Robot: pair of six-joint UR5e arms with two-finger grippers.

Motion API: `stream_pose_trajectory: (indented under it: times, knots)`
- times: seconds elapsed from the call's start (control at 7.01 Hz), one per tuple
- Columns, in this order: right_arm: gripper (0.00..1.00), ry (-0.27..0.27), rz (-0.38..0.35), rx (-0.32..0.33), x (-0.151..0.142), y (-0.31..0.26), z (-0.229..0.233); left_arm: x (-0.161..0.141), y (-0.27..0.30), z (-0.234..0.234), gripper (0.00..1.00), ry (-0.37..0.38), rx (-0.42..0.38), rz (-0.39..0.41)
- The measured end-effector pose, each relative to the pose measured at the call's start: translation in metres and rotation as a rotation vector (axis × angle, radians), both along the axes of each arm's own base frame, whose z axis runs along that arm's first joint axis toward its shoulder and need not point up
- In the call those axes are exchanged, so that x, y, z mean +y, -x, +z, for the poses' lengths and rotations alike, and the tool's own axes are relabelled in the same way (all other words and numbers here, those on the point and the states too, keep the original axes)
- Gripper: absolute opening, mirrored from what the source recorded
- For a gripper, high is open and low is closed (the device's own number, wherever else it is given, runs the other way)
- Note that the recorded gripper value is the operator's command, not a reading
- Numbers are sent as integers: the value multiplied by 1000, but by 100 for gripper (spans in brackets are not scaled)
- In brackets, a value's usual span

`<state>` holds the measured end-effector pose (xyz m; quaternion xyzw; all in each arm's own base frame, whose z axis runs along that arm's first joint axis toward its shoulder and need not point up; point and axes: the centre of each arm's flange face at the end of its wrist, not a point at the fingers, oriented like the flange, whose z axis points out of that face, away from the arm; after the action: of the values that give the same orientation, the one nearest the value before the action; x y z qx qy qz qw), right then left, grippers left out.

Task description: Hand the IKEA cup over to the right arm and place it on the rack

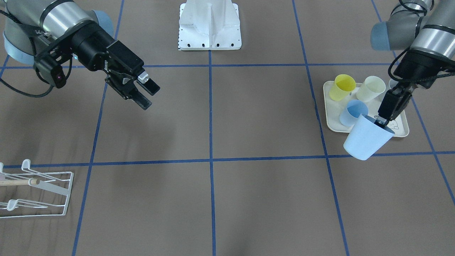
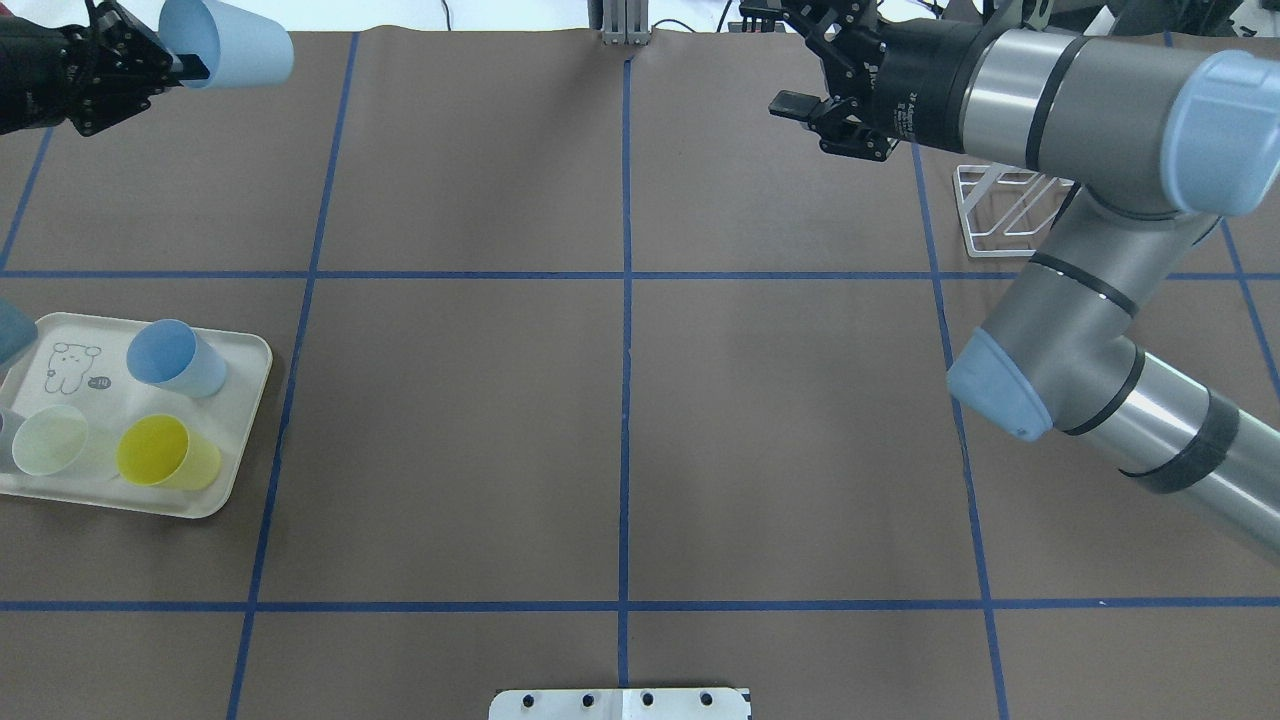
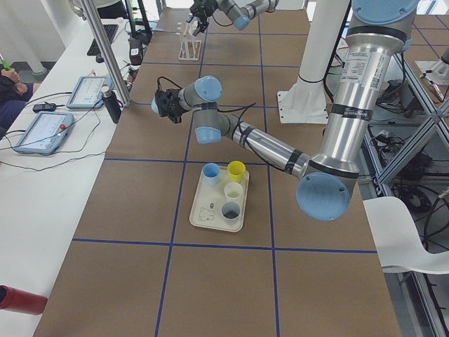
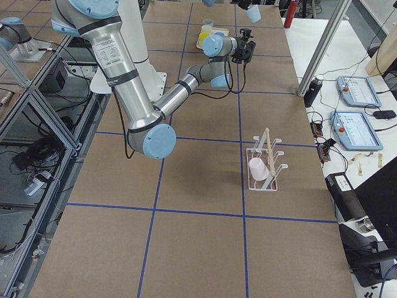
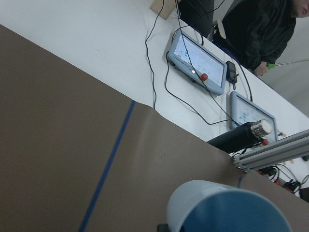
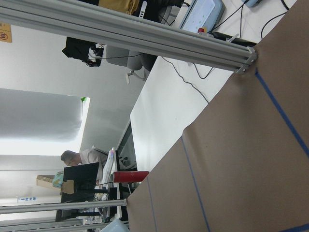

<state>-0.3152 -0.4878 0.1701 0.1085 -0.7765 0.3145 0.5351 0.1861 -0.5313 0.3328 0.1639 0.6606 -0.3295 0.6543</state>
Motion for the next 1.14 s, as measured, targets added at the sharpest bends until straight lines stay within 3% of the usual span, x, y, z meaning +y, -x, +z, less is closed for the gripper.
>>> stream_pose_trajectory:
  times: [0.29, 0.57, 1.14]
  knots:
    - [100, 6, 32, -83, 28, 40, -13, 17, -29, -1, 0, 15, 276, -11]
    - [100, 15, 40, -117, 51, 70, -24, 34, -75, -19, 0, 75, 510, -33]
    - [100, 16, 68, -153, 52, 96, -48, 69, -170, -73, 0, 194, 958, -37]
